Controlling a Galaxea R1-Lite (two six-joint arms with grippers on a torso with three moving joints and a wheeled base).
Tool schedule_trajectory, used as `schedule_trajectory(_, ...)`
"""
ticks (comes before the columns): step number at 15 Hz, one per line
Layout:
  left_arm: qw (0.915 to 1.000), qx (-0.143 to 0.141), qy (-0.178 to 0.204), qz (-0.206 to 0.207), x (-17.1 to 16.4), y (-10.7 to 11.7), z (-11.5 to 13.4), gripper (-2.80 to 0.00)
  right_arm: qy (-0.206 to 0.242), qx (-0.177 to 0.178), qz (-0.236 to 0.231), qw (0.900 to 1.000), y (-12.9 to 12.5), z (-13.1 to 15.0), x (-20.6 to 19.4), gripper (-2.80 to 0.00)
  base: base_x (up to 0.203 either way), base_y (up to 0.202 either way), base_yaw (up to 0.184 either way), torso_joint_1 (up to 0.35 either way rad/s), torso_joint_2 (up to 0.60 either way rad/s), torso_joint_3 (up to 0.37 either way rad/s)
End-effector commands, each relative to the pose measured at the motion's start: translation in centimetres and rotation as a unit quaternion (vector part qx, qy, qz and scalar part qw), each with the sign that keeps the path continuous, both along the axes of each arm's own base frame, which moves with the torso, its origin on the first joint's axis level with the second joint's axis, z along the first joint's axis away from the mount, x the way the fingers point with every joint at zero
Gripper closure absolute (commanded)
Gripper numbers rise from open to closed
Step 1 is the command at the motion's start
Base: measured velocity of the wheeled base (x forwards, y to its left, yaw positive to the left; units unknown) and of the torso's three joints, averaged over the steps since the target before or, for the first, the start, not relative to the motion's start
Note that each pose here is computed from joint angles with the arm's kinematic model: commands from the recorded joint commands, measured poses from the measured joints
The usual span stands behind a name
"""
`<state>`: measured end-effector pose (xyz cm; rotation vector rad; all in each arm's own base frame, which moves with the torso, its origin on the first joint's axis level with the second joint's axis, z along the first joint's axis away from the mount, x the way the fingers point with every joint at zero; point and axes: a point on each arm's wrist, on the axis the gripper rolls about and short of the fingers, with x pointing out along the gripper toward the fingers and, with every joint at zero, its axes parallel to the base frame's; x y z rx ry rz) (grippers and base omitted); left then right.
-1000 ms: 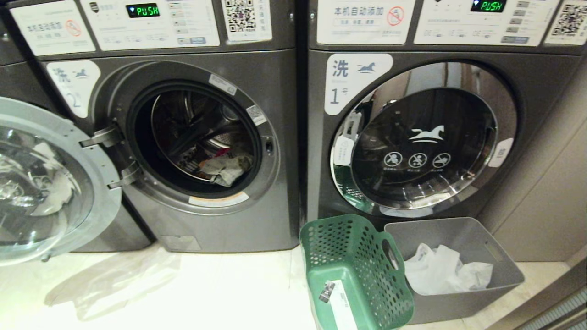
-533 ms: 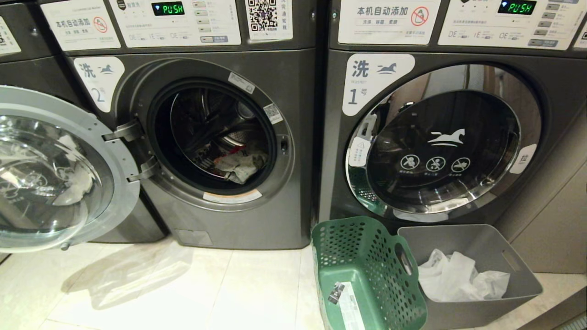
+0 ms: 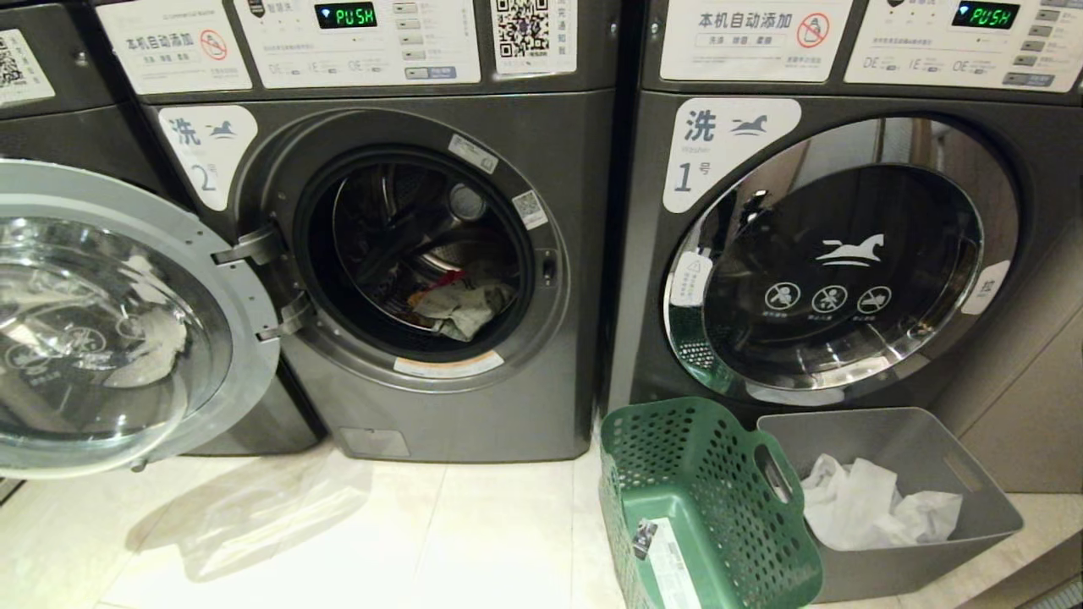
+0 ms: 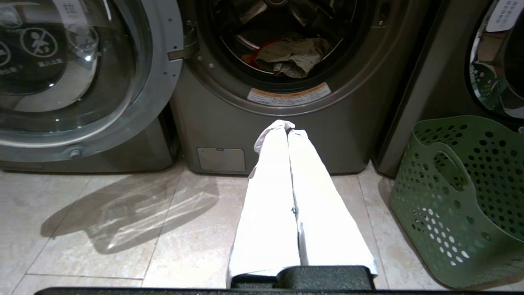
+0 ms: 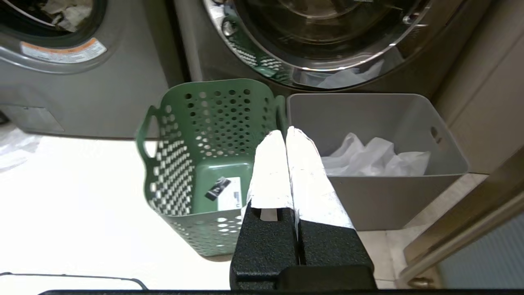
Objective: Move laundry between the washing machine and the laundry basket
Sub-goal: Pick a cloth and place it into the basket
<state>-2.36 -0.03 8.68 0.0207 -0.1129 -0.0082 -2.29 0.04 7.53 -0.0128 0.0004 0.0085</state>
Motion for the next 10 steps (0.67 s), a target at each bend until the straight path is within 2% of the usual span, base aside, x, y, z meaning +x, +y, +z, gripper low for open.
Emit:
schedule_trajectory(1, 0.9998, 0.0, 0.02, 0.0, 0.34, 0.0, -1.1, 0.0, 0.001, -0.001, 0.0, 1.0, 0.0, 0.0, 0.01, 0.0, 0.0, 0.195, -0.002, 0.007, 0.0, 0.002)
schedule_trajectory(10, 0.9998, 0.0, 0.02, -0.001, 0.34, 0.0, -1.08, 0.0, 0.001, -0.001, 0.0, 1.0, 0.0, 0.0, 0.01, 0.0, 0.0, 0.196, -0.003, 0.002, 0.0, 0.002)
